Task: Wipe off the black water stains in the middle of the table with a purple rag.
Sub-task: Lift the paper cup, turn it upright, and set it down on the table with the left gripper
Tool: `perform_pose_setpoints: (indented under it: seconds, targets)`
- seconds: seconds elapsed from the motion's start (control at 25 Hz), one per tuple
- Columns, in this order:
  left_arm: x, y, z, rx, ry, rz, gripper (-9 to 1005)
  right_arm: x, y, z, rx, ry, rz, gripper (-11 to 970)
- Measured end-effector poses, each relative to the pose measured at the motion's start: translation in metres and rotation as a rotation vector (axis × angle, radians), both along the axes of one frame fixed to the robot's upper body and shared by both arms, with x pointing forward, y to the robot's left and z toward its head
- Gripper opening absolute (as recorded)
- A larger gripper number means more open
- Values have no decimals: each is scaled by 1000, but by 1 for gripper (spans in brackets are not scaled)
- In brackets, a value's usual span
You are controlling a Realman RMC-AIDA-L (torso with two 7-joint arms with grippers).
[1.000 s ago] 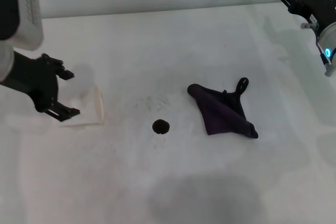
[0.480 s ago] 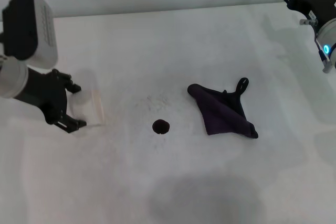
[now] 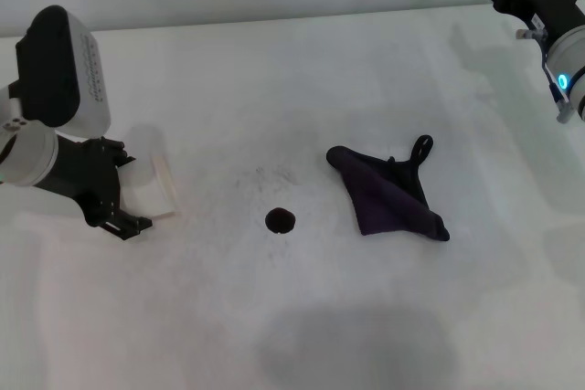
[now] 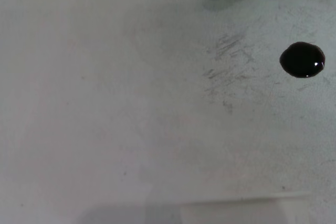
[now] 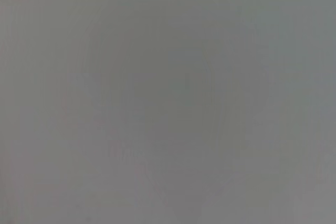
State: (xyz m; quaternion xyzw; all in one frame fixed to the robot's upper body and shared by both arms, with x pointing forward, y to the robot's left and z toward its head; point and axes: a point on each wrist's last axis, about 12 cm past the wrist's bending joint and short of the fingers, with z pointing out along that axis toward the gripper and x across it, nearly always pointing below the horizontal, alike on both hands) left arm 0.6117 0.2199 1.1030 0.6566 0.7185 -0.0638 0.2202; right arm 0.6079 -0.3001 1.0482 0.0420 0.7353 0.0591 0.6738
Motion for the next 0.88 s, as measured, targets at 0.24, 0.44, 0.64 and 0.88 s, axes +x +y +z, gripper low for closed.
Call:
perform_pose_setpoints:
  seconds: [0.24,0.44,0.64,0.88]
  targets:
    - [-2,0,-2,-5,10,-4,879,-3,-2,-3,1,9,-5,868]
    - [-5,2,-5,-23,18,9,877,-6,-4,-5,2,14,-11,868]
    - [-7,3,-7,-45,21,23,873,-8,-3,-7,3,22,-6,868]
    - [-8,3,-8,-61,28,37,850,-9,-3,-8,3,18,-2,868]
